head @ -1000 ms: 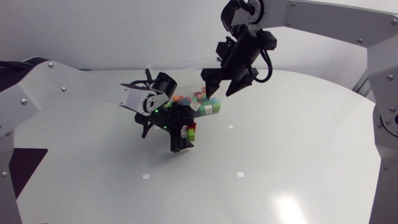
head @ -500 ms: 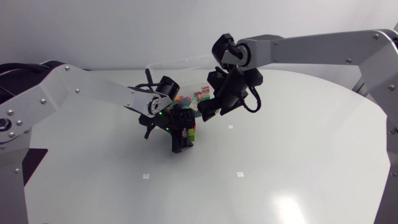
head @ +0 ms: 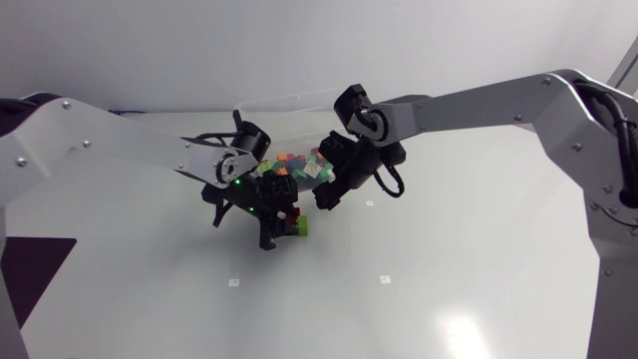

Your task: Place the duplo bricks in the container

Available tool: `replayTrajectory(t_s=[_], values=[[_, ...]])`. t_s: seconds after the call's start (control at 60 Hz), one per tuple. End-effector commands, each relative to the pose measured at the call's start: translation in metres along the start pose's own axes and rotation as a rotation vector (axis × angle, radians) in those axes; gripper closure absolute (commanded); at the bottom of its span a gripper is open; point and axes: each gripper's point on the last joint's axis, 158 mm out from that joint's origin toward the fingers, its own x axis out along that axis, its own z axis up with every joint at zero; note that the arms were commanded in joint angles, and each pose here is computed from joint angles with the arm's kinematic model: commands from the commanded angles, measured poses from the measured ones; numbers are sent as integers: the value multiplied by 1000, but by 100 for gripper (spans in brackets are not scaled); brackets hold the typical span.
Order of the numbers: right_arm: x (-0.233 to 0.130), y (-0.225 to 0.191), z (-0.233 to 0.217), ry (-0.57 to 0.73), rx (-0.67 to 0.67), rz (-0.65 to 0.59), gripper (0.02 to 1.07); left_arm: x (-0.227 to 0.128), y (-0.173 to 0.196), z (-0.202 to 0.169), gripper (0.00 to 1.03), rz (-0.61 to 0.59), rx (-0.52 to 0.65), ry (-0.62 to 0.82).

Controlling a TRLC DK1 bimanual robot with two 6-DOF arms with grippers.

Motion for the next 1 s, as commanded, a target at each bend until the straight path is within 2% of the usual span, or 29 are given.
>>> replayTrajectory(t_s=[0.0,0.183,0.583,0.65,0.75,0.883,0.983], values=[[15,7,-15,39,-33,24,15,-13,-10,3,48,-16,31,-16],[15,23,-27,54,-88,64,15,-20,-18,-2,48,-24,40,-13],[26,39,-31,76,-152,99,14,-6,17,-24,47,28,-3,-1],[25,40,-32,79,-155,101,14,0,24,-25,41,28,-8,-2],[22,41,-33,77,-158,101,14,8,31,-24,40,29,-7,-3],[20,43,-36,81,-163,103,14,14,40,-25,27,33,-9,-3],[22,43,-40,87,-166,105,14,19,41,-27,25,31,-5,-2]])
